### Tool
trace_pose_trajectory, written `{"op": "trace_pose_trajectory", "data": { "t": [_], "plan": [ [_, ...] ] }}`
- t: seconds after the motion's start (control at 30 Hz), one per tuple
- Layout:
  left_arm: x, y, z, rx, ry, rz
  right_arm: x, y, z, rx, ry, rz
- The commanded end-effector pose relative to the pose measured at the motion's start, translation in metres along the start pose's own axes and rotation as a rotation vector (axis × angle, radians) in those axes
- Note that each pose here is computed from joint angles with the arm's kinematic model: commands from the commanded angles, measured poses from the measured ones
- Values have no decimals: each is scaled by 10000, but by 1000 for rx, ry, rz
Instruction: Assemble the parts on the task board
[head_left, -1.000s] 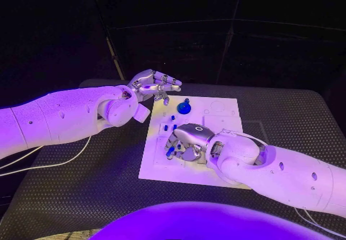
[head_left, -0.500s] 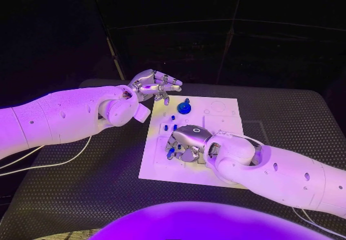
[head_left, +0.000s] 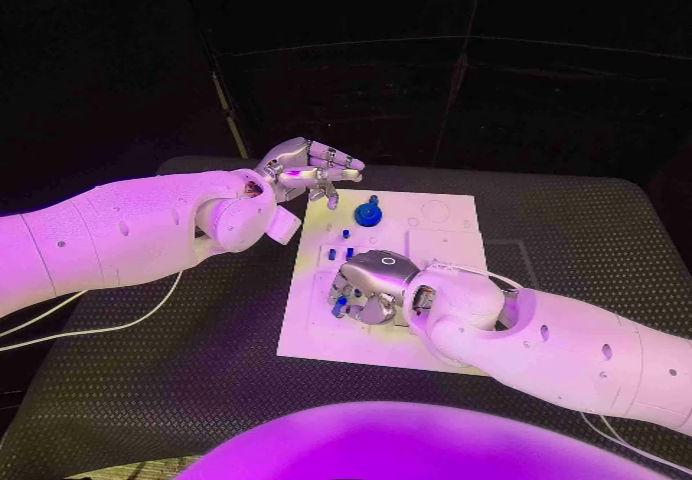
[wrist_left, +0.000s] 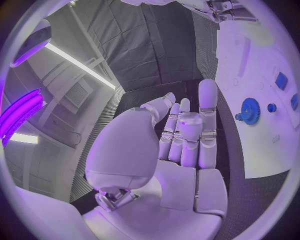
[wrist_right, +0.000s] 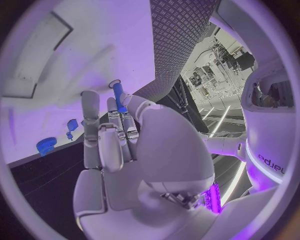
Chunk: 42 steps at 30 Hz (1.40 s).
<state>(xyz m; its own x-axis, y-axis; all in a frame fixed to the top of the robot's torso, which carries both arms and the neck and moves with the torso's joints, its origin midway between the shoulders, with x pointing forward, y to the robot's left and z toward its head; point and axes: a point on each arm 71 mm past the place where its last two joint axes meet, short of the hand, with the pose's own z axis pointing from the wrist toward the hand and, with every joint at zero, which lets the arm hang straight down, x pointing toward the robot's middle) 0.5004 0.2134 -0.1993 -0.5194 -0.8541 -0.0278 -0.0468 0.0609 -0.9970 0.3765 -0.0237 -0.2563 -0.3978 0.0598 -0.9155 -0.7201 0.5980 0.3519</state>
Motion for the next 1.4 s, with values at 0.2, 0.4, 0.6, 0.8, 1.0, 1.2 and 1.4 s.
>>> {"op": "trace_pose_trajectory", "data": {
  "t": [0.2,0.4,0.6,0.8,1.0,1.2,1.4],
  "plan": [
    [7,-19,-2,10,7,-7,68,-45,1,28,48,-22],
    [6,-19,-4,9,7,-7,66,-62,-4,41,43,-33],
    [6,-19,-5,9,8,-7,72,-61,-36,44,31,-41],
    [0,-17,-6,8,8,-7,90,-39,-74,38,18,-50],
    [-1,-16,-7,7,8,-7,97,-35,-84,38,16,-54],
    [-1,-17,-11,6,9,-8,104,-26,-67,40,19,-56],
    [2,-19,-13,5,11,-8,105,-9,-31,30,13,-55]
  ]
}}
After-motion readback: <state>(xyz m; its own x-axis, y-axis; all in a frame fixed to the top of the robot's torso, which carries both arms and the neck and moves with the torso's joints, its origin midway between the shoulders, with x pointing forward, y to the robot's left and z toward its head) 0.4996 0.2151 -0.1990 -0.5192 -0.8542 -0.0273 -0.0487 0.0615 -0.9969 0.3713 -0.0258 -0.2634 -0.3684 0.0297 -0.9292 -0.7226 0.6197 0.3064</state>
